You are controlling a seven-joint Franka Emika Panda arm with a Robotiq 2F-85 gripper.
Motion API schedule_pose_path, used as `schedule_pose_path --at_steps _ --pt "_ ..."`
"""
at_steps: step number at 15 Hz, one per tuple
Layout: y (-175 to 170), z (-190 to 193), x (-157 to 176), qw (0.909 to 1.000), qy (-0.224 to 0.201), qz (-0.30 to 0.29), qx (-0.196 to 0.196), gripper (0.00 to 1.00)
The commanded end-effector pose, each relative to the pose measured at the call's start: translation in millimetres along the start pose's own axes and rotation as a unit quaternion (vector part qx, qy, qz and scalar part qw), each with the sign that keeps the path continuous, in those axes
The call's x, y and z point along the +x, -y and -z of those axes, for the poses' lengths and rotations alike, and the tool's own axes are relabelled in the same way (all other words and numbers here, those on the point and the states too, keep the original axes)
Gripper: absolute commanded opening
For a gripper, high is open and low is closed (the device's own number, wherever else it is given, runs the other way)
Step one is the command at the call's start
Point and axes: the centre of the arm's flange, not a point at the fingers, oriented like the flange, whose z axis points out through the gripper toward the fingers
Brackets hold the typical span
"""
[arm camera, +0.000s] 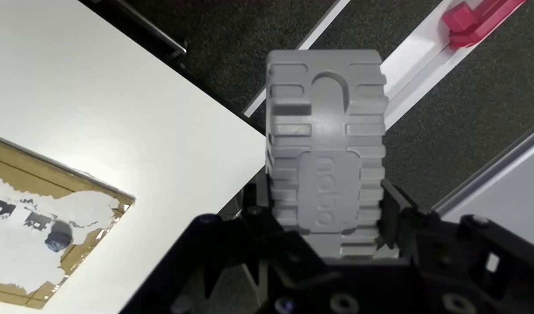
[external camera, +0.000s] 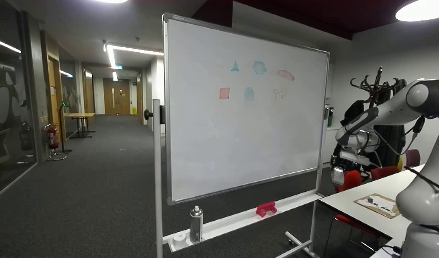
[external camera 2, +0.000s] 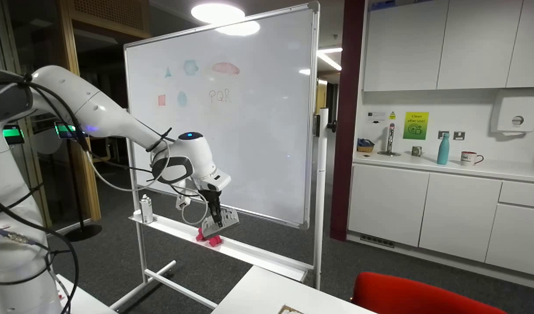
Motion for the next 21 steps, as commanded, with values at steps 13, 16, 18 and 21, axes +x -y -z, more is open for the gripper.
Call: schedule_pose_path --at_steps 13,16,18,21 --pt "-90 -40 84 0.9902 0.006 0.071 -0.120 0.33" --pt "-85 -50 89 0.9831 -0.037 0.139 -0.114 0.33" --pt "-78 -48 83 0.9854 -0.023 0.121 -0.118 0.33" --pt "-76 -53 81 0.9850 -0.020 0.124 -0.118 0.58"
